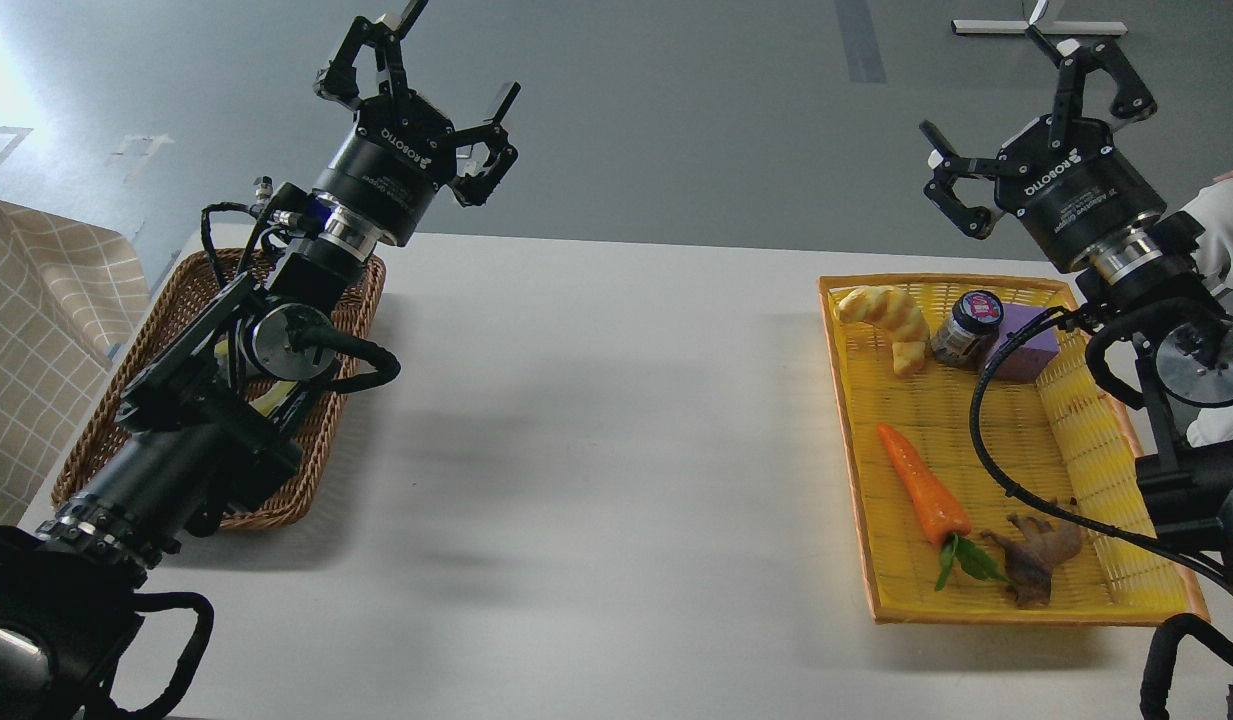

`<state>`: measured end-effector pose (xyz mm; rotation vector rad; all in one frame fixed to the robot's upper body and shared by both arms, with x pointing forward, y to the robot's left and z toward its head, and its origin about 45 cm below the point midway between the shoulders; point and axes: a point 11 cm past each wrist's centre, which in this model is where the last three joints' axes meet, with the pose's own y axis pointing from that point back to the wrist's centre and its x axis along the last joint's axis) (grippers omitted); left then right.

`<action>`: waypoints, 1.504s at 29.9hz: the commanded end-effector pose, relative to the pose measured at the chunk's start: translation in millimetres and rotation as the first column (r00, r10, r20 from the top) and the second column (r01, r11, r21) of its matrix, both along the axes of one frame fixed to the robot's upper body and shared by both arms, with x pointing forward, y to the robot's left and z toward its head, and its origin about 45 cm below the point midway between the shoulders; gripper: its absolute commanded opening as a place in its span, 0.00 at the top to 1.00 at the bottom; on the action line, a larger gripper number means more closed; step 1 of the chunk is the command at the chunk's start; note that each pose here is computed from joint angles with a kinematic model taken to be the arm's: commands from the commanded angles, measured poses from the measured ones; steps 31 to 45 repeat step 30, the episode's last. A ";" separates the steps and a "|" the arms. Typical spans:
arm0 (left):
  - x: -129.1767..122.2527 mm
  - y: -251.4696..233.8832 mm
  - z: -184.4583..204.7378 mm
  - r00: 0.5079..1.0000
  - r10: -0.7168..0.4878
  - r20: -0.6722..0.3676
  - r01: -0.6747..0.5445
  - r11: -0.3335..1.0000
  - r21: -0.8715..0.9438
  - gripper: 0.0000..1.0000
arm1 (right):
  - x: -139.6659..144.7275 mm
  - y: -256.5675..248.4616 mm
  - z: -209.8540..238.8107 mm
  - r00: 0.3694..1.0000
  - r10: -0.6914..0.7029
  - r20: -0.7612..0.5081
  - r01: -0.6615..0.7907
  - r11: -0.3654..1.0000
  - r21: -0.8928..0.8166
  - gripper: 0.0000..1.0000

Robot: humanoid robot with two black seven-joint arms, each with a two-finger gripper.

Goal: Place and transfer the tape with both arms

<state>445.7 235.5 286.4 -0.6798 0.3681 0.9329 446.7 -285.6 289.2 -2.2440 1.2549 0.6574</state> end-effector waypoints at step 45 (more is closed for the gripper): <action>-4.4 -8.3 -13.2 0.999 -0.029 -0.029 0.030 0.999 0.036 0.02 | -1.1 6.0 -3.7 1.000 0.003 -0.004 -0.003 1.000 0.029 0.00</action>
